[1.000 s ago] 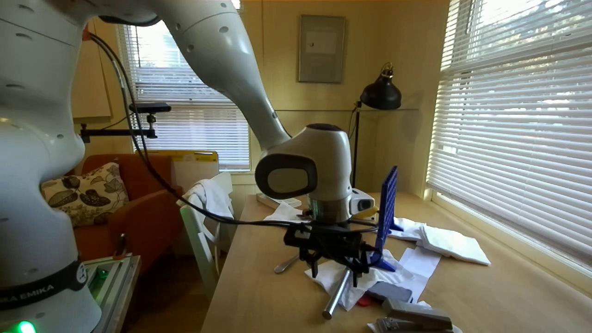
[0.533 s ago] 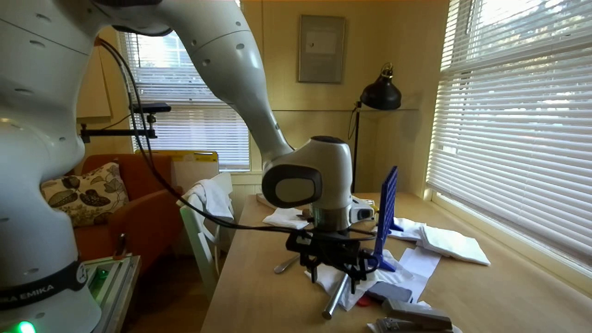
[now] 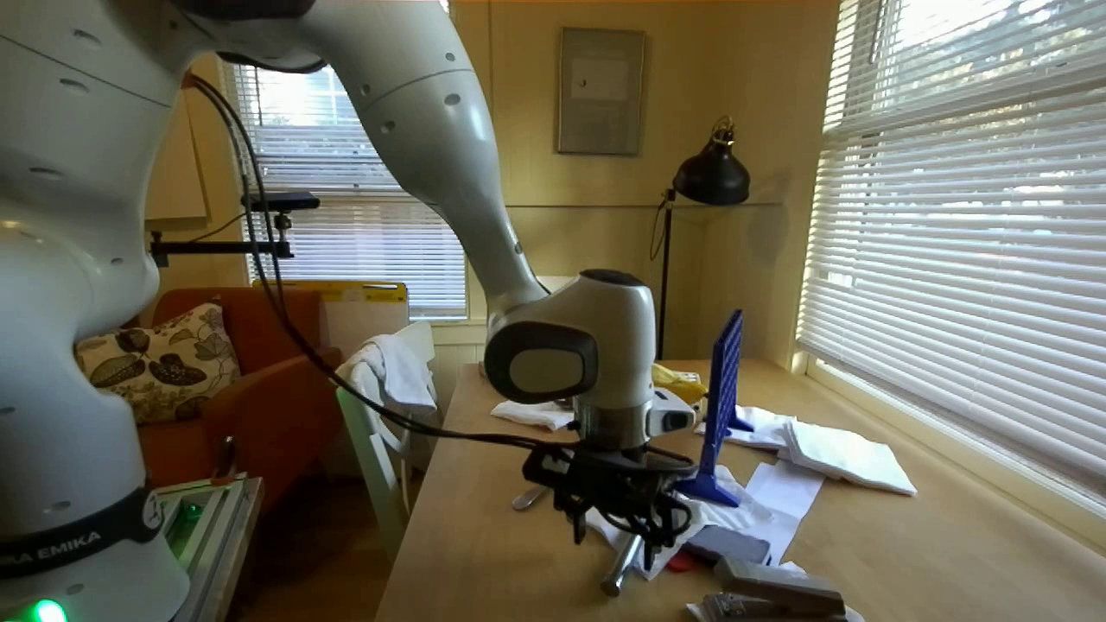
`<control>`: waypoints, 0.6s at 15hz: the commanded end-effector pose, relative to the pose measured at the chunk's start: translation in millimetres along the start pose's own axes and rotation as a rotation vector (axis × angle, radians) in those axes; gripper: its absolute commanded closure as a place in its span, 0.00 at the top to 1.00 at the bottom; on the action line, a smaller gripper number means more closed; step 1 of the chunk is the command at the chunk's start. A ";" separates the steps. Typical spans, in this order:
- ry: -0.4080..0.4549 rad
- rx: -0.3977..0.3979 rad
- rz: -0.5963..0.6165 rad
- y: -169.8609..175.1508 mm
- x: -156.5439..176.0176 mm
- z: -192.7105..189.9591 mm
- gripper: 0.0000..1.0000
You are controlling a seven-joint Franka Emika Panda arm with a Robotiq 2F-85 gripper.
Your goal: Move the silver spatula to the left
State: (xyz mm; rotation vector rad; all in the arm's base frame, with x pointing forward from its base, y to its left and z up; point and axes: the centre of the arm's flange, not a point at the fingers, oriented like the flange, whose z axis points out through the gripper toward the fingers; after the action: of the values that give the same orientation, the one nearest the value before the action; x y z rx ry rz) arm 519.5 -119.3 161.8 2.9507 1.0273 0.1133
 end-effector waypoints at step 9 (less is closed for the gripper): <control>-0.024 -0.011 0.087 14.4 -26.5 17.1 0.38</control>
State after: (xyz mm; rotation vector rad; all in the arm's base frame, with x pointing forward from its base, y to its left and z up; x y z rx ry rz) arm 509.6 -145.6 150.1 2.9960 0.9051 0.0906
